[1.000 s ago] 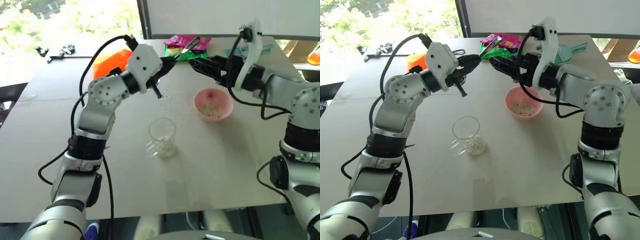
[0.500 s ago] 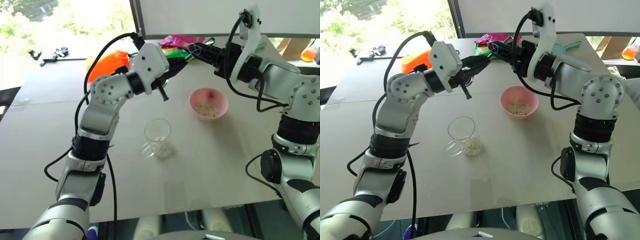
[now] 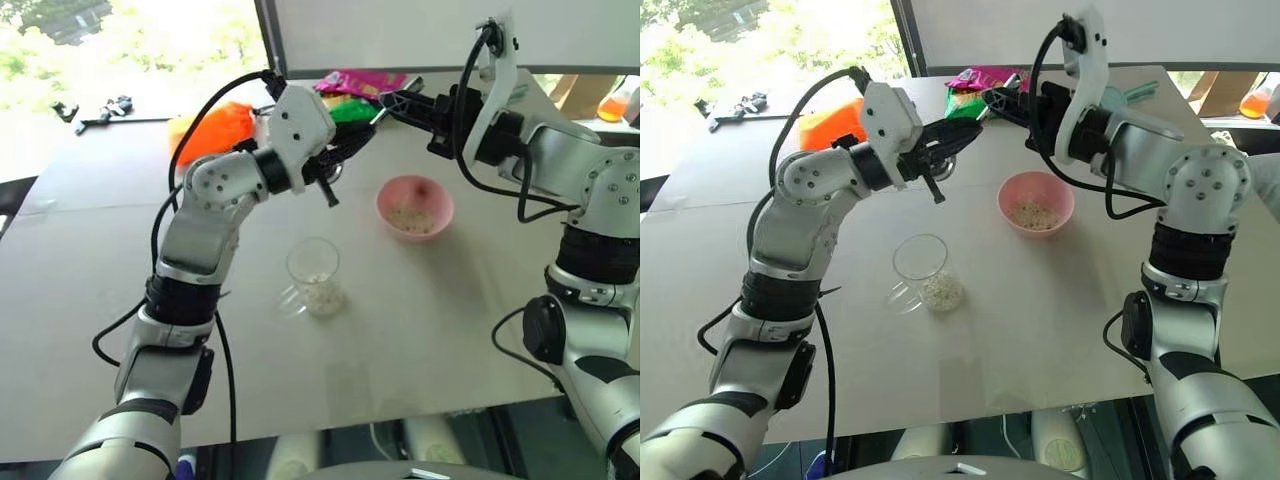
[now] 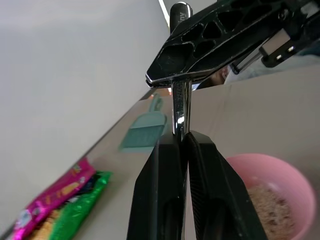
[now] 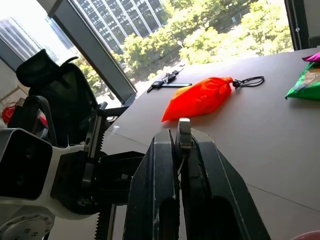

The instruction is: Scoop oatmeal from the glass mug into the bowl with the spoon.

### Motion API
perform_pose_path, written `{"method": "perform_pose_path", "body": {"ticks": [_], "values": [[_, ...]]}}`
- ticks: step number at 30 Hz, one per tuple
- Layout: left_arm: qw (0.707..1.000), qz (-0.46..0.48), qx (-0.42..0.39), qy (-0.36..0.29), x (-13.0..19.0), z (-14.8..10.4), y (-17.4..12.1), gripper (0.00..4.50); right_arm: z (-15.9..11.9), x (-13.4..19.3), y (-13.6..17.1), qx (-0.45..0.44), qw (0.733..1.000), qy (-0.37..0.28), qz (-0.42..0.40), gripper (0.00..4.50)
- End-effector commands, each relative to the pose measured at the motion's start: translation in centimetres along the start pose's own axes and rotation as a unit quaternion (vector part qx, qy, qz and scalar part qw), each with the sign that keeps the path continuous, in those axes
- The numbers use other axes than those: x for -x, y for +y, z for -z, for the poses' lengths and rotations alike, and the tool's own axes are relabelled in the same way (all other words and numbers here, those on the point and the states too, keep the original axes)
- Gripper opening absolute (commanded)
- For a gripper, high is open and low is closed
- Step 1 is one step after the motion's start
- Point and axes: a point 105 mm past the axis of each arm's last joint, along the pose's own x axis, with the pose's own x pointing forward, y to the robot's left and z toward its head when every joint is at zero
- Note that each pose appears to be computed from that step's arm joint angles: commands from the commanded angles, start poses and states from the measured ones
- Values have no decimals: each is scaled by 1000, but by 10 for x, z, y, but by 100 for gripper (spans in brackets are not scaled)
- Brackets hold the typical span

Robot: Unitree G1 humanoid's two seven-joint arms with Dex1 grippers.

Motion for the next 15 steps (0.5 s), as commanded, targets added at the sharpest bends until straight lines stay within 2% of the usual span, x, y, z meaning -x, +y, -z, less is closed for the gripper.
{"method": "perform_pose_path", "body": {"ticks": [1, 4, 6, 7, 10, 13, 15], "values": [[996, -35, 69, -51, 25, -34, 16, 161, -32, 12, -9, -3, 998, -57, 29, 0], [984, -46, 160, -57, 52, -49, 13, 307, -42, 21, -24, -22, 995, -76, 56, 0], [978, -64, 192, -44, 72, -52, 9, 408, -44, 28, -33, -27, 994, -83, 72, 0], [976, -77, 202, -37, 79, -52, 8, 441, -44, 30, -36, -28, 993, -84, 77, 0], [969, -140, 199, -29, 105, -44, -3, 447, -41, 35, -41, -32, 992, -84, 85, 0], [965, -160, 208, 27, 133, -16, -39, 447, -36, 36, -45, -36, 992, -82, 88, 0], [962, -140, 225, 62, 150, -2, -68, 447, -31, 36, -46, -37, 993, -75, 87, 0]]}}
